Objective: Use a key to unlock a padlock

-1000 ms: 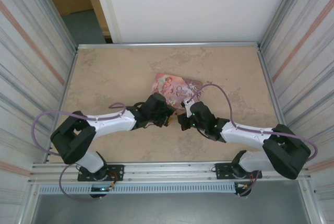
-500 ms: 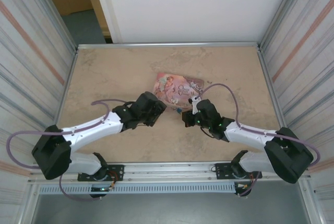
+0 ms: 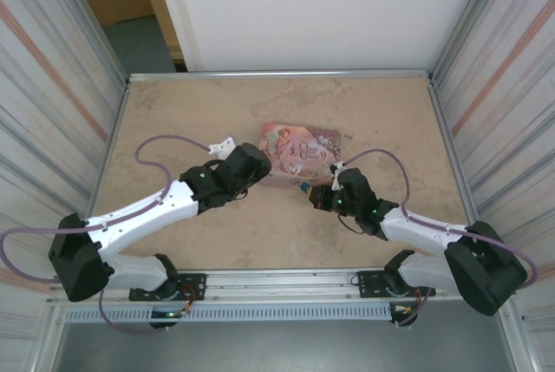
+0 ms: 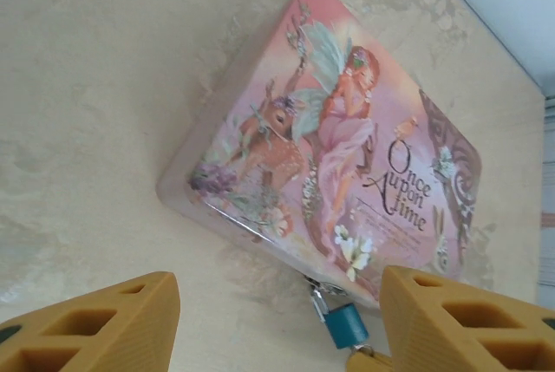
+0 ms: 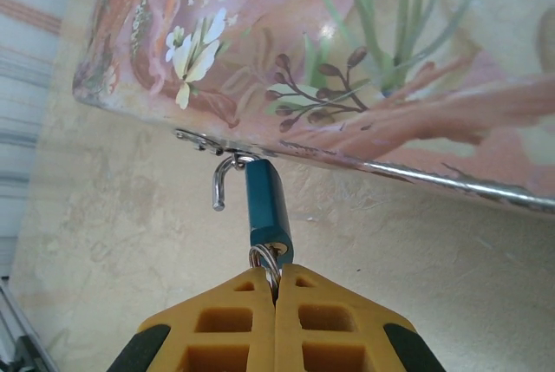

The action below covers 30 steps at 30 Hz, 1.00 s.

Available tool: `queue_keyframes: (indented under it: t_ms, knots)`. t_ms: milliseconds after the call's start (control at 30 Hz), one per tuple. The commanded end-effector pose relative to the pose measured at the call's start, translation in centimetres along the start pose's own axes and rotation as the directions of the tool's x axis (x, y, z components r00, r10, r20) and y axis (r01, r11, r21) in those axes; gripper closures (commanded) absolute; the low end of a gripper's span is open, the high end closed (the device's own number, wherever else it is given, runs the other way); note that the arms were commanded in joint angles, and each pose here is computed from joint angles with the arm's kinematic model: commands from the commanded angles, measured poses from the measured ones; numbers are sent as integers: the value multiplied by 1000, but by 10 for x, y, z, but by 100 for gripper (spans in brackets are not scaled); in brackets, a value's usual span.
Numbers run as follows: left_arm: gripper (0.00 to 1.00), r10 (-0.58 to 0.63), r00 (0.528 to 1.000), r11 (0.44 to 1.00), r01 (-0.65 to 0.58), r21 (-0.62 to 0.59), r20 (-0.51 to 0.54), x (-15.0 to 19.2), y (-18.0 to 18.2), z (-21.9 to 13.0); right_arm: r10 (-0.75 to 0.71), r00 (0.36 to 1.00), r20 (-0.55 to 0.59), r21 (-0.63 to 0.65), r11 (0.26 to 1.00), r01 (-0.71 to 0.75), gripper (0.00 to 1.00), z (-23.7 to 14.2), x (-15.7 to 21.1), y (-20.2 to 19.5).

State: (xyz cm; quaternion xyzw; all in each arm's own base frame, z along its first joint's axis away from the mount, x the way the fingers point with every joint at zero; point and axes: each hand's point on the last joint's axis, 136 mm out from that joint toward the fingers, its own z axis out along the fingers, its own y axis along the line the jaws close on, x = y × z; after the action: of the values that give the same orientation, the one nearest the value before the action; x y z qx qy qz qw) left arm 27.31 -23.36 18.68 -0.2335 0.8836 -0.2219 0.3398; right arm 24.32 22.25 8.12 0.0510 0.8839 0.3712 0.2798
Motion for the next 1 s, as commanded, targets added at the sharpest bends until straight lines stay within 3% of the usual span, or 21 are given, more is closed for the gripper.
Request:
queue_keyframes:
  t_ms: [0,133,300,467,633,800,967]
  knots:
    - [38,47,995,998,-43,-47,86,-20,9,-13,94,993,-71,123,989,-85,100,0,22,-34]
    - [37,55,991,995,-44,-88,124,-26,22,-17,97,992,-86,126,988,-86,98,3,24,-35]
    - [34,92,983,991,-75,-112,156,-33,32,-25,77,993,-90,118,991,-67,82,3,22,-32]
    - [32,161,972,984,-146,-99,169,-40,31,-36,27,997,-79,129,991,-16,72,-6,15,-28]
    - [21,270,947,963,-262,-70,174,-44,26,-40,-5,998,-69,100,995,12,65,-14,7,-22]
    - [12,364,928,926,-369,83,78,-34,17,-23,-28,998,-59,20,999,29,53,-21,-2,-8]
    - [11,278,956,938,-249,241,-94,-32,26,3,-17,998,-53,-52,999,14,34,-22,-10,4]
